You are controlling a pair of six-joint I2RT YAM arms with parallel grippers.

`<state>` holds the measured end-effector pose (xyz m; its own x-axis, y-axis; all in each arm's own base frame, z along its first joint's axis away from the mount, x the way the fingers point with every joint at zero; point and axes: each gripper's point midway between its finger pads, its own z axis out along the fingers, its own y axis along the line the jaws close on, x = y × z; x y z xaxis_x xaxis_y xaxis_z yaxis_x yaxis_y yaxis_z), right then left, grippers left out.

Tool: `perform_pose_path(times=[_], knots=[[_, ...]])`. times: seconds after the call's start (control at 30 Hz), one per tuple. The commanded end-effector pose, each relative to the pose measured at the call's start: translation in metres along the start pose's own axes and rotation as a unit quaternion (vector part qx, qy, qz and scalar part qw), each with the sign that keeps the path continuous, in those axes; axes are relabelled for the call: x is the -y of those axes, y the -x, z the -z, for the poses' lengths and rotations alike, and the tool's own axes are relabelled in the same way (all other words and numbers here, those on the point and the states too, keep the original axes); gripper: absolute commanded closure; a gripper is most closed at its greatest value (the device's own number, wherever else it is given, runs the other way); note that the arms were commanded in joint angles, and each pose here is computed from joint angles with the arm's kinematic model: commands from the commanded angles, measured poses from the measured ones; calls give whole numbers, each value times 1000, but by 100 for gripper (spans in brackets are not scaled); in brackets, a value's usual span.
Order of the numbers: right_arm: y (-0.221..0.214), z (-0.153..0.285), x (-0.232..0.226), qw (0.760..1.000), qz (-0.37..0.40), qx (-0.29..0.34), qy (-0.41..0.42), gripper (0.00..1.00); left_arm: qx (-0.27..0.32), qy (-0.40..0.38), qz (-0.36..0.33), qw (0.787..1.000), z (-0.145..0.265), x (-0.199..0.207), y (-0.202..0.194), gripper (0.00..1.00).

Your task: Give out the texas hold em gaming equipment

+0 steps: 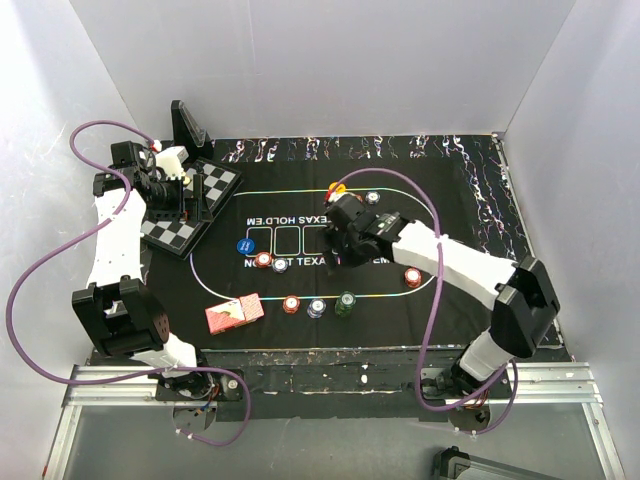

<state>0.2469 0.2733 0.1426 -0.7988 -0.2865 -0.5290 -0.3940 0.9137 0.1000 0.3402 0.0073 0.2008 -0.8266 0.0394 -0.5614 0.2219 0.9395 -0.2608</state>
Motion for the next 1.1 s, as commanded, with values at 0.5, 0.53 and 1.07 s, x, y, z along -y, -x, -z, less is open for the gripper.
perform_pose_path(times=[0.5,0.53,1.07], knots=[[-80,-37,-29,992,69,-105,9,9,29,0,-11,1000,15,6,10,0],[-82,-38,-29,992,73,-107,8,9,30,0,-12,999,15,6,11,0],[-98,-44,-26,990,77,-122,-13,31,31,0,-10,999,15,6,12,0]])
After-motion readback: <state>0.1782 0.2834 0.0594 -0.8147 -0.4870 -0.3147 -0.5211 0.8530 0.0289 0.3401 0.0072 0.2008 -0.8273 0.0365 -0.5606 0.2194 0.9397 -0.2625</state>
